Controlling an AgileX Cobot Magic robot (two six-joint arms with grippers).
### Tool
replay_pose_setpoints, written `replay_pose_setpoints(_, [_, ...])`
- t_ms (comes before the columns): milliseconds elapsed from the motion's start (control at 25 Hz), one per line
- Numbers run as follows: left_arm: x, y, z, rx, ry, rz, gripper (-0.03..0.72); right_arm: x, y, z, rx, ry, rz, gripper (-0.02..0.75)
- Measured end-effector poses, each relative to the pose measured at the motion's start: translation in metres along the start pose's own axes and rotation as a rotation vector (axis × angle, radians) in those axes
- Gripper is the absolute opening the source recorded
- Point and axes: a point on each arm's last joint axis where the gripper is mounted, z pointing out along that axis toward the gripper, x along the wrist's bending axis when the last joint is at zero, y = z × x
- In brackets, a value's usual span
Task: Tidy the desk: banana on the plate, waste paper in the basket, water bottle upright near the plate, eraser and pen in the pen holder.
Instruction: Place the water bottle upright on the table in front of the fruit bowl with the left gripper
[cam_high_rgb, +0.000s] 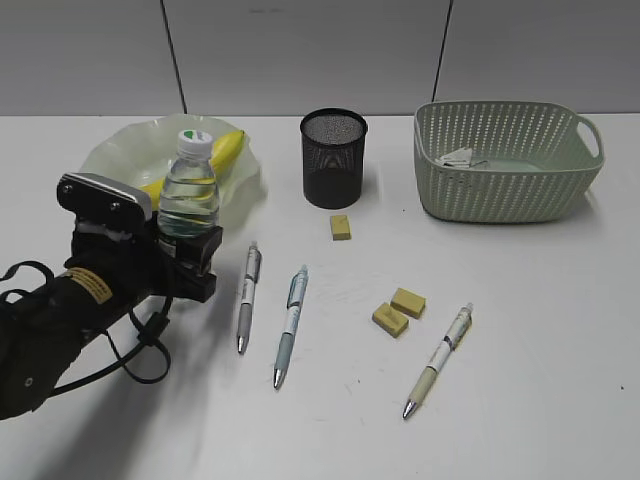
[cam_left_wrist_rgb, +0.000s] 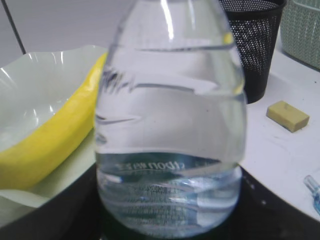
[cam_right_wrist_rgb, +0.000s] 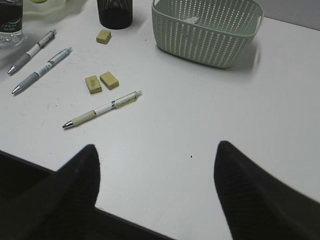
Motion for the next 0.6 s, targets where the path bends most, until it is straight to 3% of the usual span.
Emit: replay_pose_setpoints(600, [0.0001, 0.0000, 0.0000, 0.000, 0.001, 0.000, 0.489, 0.0000, 0.0000, 0.0000, 0.000, 0.000, 0.000, 0.562])
